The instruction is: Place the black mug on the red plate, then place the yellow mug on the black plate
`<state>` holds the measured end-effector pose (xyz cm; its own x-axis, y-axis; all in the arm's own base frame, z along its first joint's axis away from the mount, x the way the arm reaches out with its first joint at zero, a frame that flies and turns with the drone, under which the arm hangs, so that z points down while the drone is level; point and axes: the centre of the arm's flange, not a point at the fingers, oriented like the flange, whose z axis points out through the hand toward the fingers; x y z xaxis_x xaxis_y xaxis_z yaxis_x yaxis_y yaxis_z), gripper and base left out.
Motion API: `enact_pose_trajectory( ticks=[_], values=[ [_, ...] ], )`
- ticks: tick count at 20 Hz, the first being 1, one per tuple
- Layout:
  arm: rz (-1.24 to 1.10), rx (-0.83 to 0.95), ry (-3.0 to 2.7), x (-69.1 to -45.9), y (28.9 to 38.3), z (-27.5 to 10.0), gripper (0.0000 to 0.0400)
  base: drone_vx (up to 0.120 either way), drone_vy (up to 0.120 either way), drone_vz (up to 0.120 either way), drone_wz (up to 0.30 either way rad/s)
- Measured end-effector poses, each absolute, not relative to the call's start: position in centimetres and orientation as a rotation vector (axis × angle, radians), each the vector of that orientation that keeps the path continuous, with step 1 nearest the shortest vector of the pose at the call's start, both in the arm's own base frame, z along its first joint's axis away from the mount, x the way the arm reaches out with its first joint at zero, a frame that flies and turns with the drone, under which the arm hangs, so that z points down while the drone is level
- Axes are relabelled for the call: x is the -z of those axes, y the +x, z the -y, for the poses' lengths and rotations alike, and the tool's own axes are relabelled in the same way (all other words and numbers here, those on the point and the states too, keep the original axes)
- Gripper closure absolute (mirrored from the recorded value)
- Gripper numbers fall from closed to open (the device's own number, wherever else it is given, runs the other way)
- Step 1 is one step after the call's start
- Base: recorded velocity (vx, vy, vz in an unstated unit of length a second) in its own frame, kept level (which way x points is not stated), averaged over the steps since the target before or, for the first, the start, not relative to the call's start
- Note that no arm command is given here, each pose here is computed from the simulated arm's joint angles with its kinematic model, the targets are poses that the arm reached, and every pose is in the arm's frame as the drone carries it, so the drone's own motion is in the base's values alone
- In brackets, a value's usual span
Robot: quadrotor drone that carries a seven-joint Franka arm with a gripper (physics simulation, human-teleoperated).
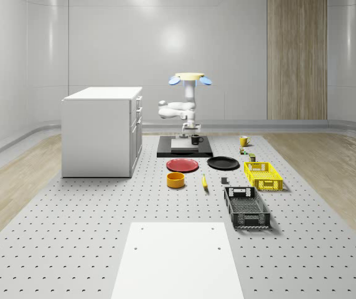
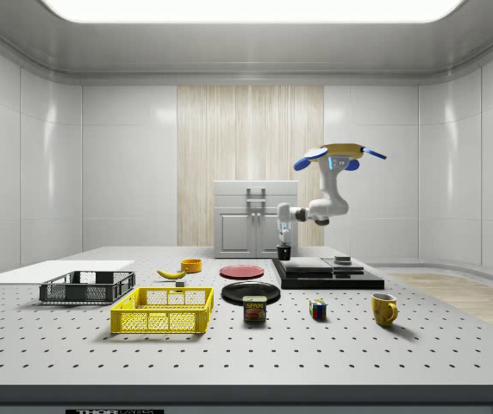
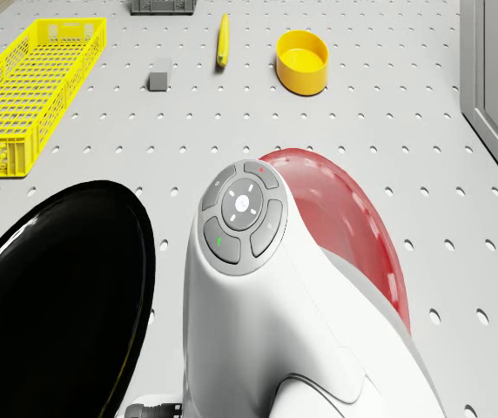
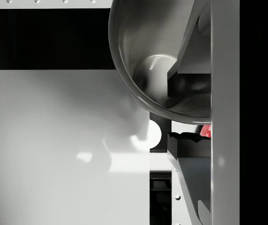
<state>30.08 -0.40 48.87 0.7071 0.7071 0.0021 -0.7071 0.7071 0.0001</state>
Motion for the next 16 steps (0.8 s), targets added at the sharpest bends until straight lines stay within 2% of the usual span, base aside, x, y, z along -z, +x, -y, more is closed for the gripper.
enact_pose_trajectory(
  ticks=[9, 16],
  values=[
    [0.002, -0.785, 0.001, -48.86, 30.08, 0.4, 0.029, 0.12, -0.12, 0.0, 0.0],
    [0.002, -0.785, 0.001, -48.86, 30.08, 0.4, 0.029, 0.12, 0.0, 0.0, 0.0]
  ],
)
